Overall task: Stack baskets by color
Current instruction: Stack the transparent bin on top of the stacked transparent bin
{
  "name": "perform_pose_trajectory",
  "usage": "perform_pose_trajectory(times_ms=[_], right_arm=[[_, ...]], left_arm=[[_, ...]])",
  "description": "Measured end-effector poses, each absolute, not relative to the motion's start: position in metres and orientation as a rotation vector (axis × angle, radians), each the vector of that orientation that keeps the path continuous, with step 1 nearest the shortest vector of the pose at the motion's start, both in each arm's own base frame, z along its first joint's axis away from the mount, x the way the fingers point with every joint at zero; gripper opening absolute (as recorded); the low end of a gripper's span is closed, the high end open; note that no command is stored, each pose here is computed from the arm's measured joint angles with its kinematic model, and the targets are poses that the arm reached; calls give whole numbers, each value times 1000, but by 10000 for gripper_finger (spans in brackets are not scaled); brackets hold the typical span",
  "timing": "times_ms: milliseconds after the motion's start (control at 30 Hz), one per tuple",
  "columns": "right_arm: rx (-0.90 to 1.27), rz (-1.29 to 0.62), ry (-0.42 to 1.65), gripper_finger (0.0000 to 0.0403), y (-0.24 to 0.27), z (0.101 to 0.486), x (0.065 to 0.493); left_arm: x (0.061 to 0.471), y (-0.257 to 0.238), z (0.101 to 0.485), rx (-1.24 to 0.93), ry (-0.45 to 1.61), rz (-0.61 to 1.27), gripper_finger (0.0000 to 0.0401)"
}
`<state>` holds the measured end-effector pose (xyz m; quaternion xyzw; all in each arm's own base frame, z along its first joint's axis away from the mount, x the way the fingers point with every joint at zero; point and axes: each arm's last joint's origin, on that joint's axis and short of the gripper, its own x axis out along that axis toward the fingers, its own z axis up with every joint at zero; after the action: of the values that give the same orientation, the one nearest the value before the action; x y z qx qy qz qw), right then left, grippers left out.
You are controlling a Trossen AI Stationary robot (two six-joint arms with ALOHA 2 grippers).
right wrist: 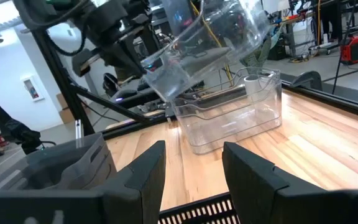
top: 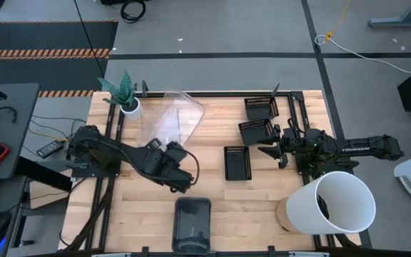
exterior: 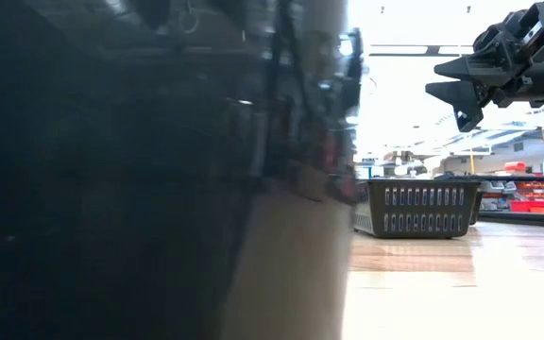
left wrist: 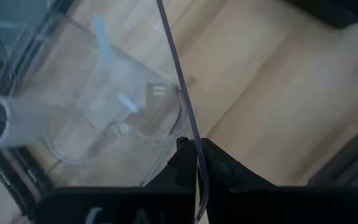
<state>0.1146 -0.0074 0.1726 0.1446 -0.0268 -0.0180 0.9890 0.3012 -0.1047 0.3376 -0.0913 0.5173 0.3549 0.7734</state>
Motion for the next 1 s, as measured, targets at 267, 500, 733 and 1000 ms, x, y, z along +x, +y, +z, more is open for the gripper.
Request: perform_pose_trajectory(times_ms=[267, 500, 733, 1000], right_arm=[[291, -36, -53, 165, -7, 173, 115], [291, -36, -54, 165, -7, 173, 115], [290, -37, -54, 165, -7, 173, 115], [290, -36, -53, 165, -7, 173, 115]], left_arm=[[270, -90, 344, -426, 971, 945, 9], [270, -83, 345, -596, 866, 1039, 9], [282, -66, 346, -708, 797, 1065, 9], [288, -54, 345, -825, 847, 1055, 9]])
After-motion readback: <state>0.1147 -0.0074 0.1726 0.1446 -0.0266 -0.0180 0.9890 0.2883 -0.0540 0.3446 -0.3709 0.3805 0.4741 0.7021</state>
